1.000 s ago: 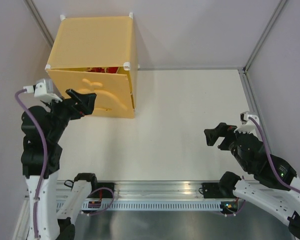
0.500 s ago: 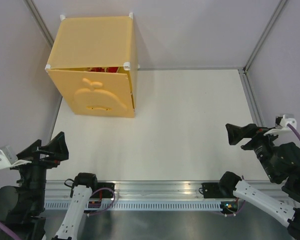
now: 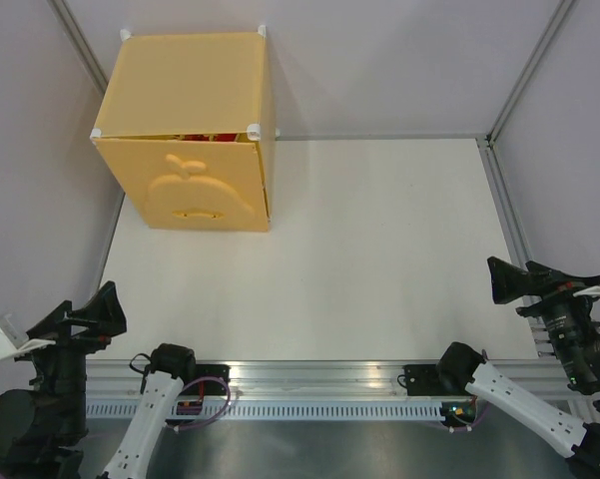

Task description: Place and organize the shoes in the shoe cabinet

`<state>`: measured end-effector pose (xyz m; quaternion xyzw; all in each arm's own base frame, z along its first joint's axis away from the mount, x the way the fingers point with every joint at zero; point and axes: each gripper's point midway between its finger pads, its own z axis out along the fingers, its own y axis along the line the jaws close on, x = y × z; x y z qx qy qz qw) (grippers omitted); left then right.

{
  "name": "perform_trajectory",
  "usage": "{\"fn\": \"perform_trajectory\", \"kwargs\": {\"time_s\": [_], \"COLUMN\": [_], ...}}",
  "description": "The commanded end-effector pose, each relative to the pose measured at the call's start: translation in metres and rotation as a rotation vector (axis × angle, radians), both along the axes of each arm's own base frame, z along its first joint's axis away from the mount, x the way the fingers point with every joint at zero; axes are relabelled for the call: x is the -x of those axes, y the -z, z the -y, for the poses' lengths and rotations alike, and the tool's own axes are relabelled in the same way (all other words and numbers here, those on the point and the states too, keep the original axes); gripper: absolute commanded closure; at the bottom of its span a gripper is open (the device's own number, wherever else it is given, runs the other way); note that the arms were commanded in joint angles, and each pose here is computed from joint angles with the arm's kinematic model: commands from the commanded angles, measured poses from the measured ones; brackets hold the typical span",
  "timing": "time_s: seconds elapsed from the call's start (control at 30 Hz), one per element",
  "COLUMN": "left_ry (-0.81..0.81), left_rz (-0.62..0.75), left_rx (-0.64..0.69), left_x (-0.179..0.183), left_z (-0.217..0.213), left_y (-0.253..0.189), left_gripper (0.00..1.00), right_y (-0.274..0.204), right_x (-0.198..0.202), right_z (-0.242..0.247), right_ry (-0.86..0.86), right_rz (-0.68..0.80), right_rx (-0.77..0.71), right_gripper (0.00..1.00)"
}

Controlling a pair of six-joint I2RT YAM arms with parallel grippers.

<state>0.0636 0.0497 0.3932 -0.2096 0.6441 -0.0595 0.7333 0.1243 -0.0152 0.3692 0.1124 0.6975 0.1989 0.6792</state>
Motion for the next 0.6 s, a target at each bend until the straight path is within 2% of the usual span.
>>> {"fn": "perform_trajectory", "kwargs": {"time_s": [0.0,0.57], "left_ry": [-0.046,-0.034], "left_rz": [0.012,-0.042], "left_rx": [-0.012,-0.019], "left_x": [0.007,0.000], "left_z": [-0.011,-0.010], "left_y": [0.002,0.024], "left_gripper": [0.00,0.00], "right_y": [0.004,0.018], "right_x": [-0.003,-0.021], "right_z": [0.000,-0.028], "right_ry": [0.010,-0.024], "right_rz": [-0.014,-0.039], "right_rx": [0.042,0.073], "right_gripper": [0.02,0.02]}}
